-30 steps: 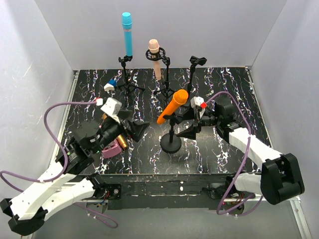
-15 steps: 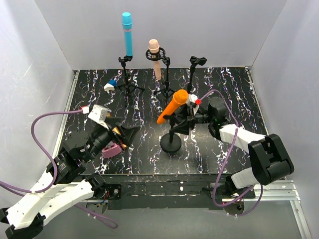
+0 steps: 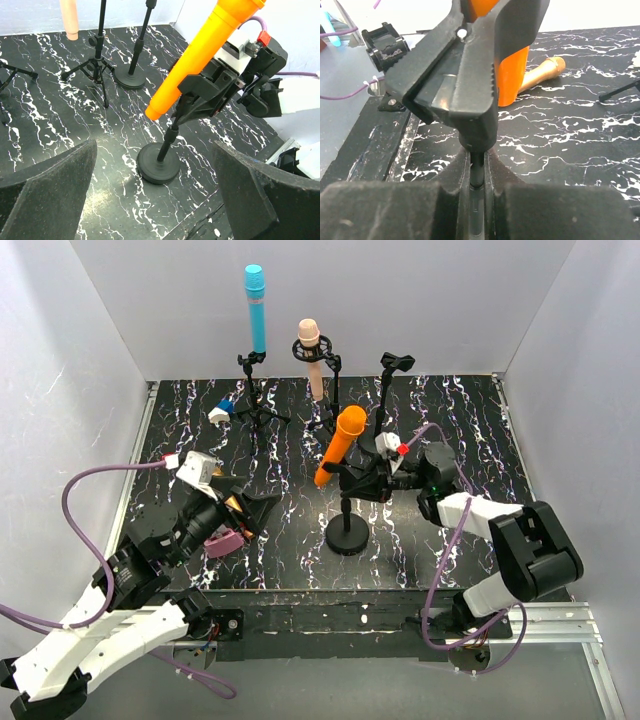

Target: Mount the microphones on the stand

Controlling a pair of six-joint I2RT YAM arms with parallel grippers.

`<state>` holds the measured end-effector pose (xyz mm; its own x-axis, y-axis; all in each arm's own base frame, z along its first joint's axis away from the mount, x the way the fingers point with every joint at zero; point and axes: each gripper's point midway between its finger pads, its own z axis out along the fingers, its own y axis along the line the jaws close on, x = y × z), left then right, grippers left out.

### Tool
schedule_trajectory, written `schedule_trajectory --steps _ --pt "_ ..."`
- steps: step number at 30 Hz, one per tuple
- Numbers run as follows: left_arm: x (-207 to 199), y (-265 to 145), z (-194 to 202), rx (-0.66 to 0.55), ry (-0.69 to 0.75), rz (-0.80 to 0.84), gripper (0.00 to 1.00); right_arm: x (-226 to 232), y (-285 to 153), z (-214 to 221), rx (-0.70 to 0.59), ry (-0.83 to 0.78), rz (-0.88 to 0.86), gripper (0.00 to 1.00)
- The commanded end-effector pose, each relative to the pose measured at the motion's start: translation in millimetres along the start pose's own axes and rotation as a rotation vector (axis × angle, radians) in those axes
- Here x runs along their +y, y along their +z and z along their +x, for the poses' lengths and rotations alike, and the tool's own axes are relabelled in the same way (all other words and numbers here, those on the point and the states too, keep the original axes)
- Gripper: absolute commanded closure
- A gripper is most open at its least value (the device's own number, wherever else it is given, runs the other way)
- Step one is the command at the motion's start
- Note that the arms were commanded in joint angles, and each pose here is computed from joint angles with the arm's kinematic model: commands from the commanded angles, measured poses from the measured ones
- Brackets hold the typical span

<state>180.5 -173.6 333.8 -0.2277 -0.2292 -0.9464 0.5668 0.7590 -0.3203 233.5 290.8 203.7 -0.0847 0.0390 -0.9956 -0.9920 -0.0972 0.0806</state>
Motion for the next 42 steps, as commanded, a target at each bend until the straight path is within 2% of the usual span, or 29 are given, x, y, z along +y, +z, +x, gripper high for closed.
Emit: schedule_trajectory --steps 1,5,11,22,33,42 --pt "-1 -8 -13 -0.034 -0.012 -0.002 0.02 5 -18 -21 0.003 -0.132 0.023 0.93" --pt "0 -9 -11 -0.032 -0.009 -0.001 0.02 -6 -48 -28 0.046 -0.202 0.154 0.94" --pt "0 -7 -4 -0.014 -0.004 0.005 0.02 -37 -110 -63 -0.006 -0.214 0.371 0.95" --pt "1 -16 -6 -0.024 -0.018 0.004 0.02 -123 -241 -129 -0.036 -0.299 0.863 0.95" --pt "3 -5 0 0.012 -0.012 -0.022 0.02 -215 -289 -132 -0.049 -0.349 1.002 0.95" --pt "6 6 1 0.038 0.032 -0.045 0.02 -245 -305 -109 -0.037 -0.384 1.036 0.93"
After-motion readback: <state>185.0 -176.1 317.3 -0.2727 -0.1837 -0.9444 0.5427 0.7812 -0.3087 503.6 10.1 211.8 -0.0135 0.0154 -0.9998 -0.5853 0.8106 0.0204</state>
